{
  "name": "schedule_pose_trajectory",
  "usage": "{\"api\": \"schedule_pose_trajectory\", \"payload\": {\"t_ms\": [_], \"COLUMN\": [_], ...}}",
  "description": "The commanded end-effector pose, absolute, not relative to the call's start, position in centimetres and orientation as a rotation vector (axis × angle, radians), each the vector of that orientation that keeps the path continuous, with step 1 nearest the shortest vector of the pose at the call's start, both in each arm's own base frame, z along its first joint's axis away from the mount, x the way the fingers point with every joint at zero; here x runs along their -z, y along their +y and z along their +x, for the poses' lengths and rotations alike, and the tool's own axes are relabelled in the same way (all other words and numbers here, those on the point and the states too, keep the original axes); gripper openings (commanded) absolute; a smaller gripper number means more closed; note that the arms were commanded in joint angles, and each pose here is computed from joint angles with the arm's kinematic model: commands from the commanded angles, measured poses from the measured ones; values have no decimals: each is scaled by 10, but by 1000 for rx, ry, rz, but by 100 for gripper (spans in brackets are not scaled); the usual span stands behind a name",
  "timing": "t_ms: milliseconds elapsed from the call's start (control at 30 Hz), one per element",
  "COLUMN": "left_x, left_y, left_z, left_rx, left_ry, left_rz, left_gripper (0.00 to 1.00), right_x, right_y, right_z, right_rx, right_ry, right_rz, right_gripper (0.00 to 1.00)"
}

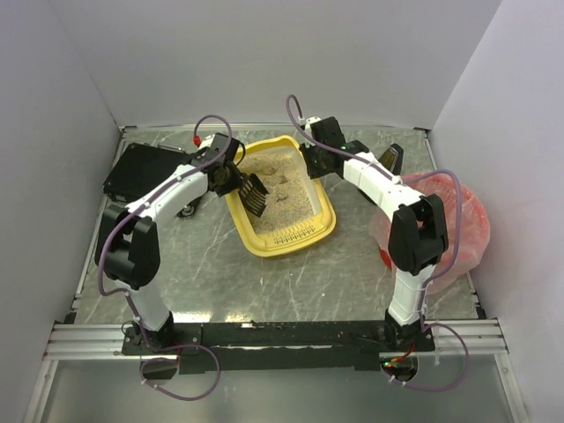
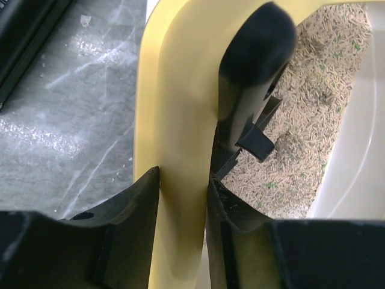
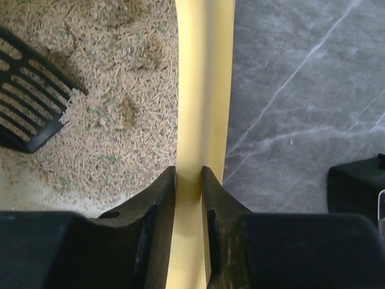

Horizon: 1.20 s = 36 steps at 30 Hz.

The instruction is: Clean the litter box

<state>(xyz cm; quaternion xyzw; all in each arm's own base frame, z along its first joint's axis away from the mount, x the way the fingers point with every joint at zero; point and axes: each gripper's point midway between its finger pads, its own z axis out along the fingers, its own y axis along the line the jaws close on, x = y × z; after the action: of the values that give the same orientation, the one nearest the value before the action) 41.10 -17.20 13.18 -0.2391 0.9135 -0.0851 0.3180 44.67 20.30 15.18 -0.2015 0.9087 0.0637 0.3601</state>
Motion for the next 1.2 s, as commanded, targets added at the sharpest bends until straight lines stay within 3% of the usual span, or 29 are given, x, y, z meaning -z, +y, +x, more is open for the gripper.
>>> {"api": "schedule_pose_trajectory", "payload": {"t_ms": [0, 567, 967, 1167], "left_x": [-139, -111, -110, -104], "left_y": [-169, -165, -187, -191], "left_z": [428, 429, 412, 412], "left_rx": [225, 175, 354, 377], "left_ry": [2370, 2479, 2544, 2550], "left_rz": [-661, -645, -584, -564], "left_gripper": [31, 38, 41, 59], "right_x": [-167, -120, -106, -112], "right_y": [202, 176, 166, 175], "right_z": [475, 476, 458, 441], "right_rx": [-118, -62, -133, -223], "right_ry": [2269, 2433, 2511, 2500], "right_rz": [-495, -431, -464, -427], "right_gripper": [25, 20, 16, 20]}}
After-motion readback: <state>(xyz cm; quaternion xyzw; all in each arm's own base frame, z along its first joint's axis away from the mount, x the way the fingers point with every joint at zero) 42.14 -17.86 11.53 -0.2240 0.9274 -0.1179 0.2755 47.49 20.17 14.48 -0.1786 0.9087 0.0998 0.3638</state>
